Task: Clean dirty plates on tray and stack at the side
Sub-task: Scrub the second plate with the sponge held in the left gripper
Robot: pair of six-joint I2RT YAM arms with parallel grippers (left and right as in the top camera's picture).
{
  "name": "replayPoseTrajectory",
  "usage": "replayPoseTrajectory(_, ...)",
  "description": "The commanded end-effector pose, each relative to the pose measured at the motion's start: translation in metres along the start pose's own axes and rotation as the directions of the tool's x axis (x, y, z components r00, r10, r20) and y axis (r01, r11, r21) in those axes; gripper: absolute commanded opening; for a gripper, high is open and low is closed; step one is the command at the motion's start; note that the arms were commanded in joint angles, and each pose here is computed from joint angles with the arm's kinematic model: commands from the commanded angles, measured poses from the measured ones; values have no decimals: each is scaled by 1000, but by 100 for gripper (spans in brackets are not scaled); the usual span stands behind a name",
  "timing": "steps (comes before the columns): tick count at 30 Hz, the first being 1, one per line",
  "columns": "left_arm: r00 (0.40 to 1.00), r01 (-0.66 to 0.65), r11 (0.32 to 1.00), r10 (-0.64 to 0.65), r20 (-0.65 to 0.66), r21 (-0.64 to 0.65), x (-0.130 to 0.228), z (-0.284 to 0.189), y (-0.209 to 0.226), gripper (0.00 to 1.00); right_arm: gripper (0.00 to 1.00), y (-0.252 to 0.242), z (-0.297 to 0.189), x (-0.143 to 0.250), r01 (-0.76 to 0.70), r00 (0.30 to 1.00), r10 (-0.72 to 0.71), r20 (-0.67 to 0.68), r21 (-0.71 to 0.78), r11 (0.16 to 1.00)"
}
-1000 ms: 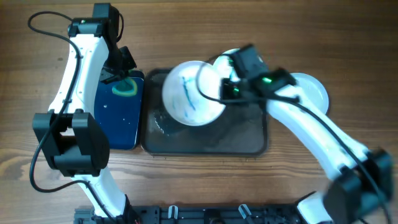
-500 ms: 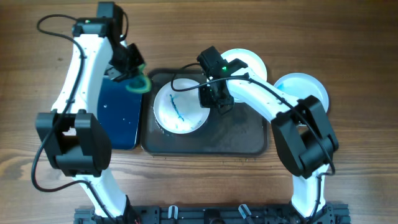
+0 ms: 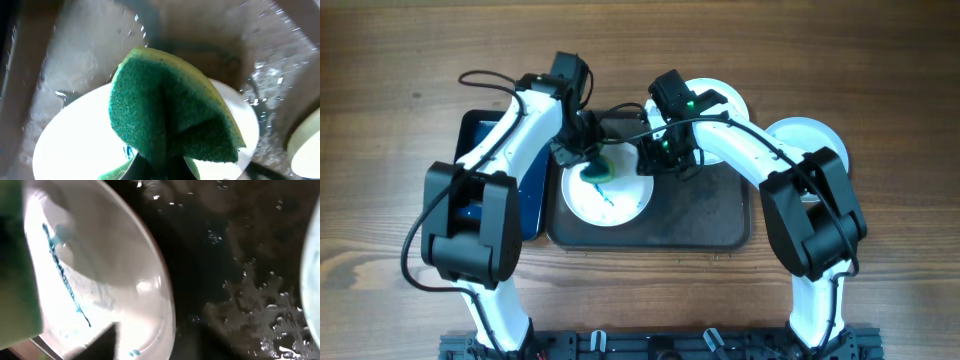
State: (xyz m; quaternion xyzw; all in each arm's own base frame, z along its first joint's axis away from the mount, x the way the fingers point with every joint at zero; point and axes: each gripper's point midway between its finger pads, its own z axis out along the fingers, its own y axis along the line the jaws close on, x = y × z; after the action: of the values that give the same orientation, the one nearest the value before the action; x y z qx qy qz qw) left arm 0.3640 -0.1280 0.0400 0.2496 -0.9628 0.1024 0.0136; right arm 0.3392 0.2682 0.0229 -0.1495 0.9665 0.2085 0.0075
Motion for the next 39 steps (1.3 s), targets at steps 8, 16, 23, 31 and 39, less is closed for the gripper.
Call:
replayPoseTrajectory(8, 990, 101, 993, -107, 97, 61, -30, -39, 14, 4, 31, -9, 1, -27, 315, 945, -321, 70, 83, 945)
replayPoseTrajectory(16, 979, 155, 986, -161, 123, 62, -45, -60, 44, 4, 26, -15, 16, -25, 357, 931, -362, 45, 84, 930)
replayPoseTrajectory(23, 987, 101, 994, -107, 123, 49, -43, -59, 43, 4, 4, -18, 25, -20, 192, 980, -195, 32, 73, 979)
replayPoseTrajectory(31, 996, 18, 1000, -20, 84, 22, -13, -32, 28, 4, 4, -42, 21, -3, -198, 980, 197, 25, 196, 960)
replayPoseTrajectory(39, 990, -111, 994, 110, 93, 3, 26, 26, 18, 4, 4, -39, 22, -4, -159, 987, 158, 18, 180, 971)
